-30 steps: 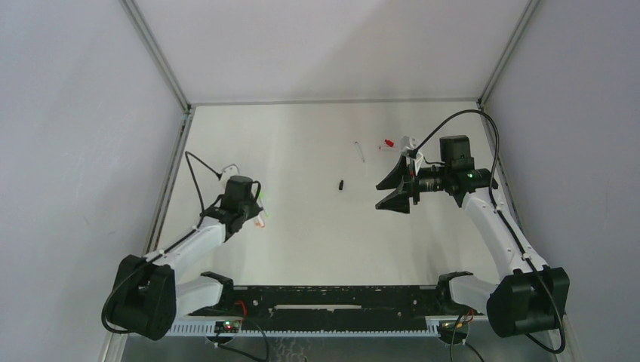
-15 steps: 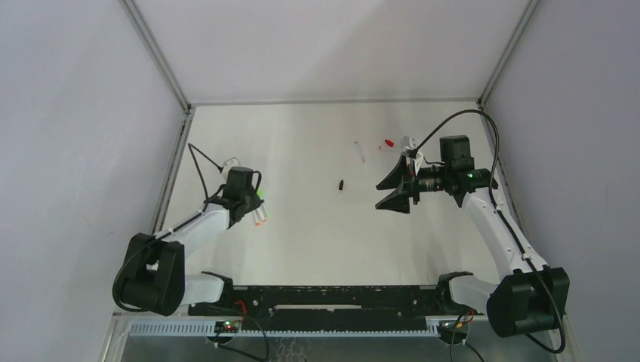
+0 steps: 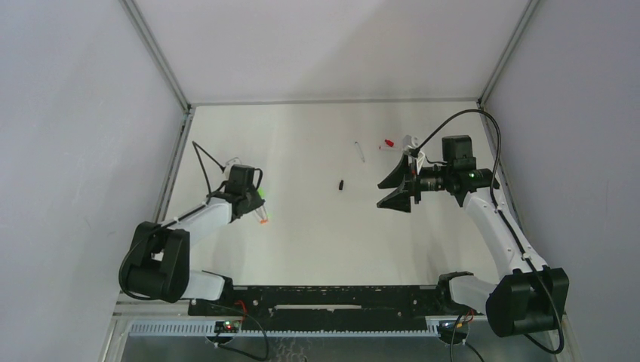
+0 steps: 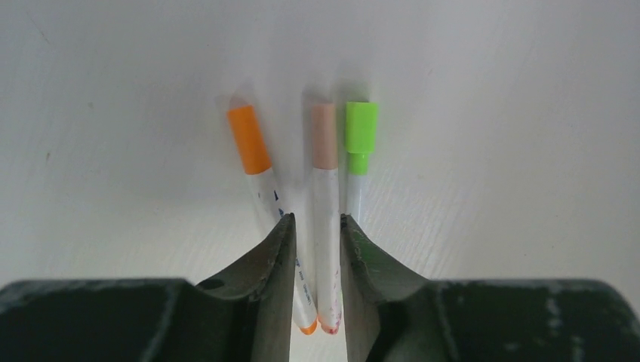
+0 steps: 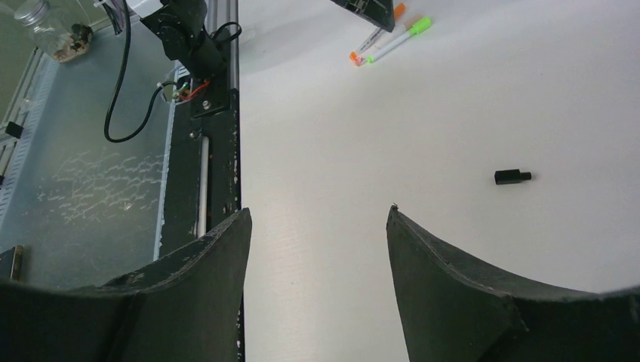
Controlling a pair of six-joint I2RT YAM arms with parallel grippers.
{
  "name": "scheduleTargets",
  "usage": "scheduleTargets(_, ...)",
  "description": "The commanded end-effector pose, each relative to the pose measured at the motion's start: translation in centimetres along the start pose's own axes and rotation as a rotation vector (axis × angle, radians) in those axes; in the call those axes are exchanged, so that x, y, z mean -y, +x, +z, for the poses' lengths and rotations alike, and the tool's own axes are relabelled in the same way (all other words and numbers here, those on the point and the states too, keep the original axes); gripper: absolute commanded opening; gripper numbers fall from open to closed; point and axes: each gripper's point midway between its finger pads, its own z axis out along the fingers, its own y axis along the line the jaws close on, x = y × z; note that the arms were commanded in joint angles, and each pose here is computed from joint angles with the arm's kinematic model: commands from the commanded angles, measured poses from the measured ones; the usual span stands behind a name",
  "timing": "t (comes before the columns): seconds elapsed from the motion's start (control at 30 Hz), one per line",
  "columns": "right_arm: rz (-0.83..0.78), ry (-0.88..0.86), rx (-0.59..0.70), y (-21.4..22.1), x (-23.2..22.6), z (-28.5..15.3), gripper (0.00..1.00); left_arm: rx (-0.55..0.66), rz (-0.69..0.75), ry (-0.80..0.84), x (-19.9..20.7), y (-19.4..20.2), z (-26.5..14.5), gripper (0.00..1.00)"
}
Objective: Insert the pens into the pen caps
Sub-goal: Place the pen at the center of the board.
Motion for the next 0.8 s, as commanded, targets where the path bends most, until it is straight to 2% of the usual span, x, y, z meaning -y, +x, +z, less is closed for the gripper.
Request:
scheduleTargets(0.0, -0.041, 0.001, 0.017, -0.6, -0.1, -0.3, 0.73, 0.059, -0.004, 0.046, 1.1, -2.6, -1.5, 0.31)
scheduleTargets(0.13, -0.039, 0.013, 0.021, -0.6, 0.0, -0.6, 0.73, 0.091, -0.009, 0.088, 1.5, -3.4, -3.2, 0.33)
scheduleTargets(0.23, -0.043, 0.031, 0.028, -0.8, 0.3, -1.0, 0.73, 0.121, -0.009, 0.182, 2.7, -4.0, -5.2, 0.35)
scheduleTargets(0.33, -0.046, 0.061, 0.04, -1.0, 0.7, -1.7, 0.73, 0.181, -0.006, 0.366, 5.3, -5.1, -7.8, 0.39)
scheduleTargets(0.43, -0.058, 0.086, 0.046, -1.2, 0.8, -2.3, 0.73, 0.266, -0.001, 0.662, 9.4, -6.2, -11.9, 0.54)
scheduleTargets(0.5, -0.057, 0.128, 0.054, -1.3, 1.4, -3.2, 0.73, 0.322, -0.003, 0.825, 11.3, -6.9, -14.7, 0.58)
scheduleTargets(0.67, -0.062, 0.19, 0.054, -1.2, 2.4, -4.4, 0.73, 0.391, 0.018, 1.079, 14.4, -8.6, -19.9, 0.62)
scheduleTargets(0.77, -0.052, 0.255, 0.049, -0.8, 3.5, -5.5, 0.73, 0.412, -0.028, 1.194, 15.4, -9.4, -22.5, 0.63)
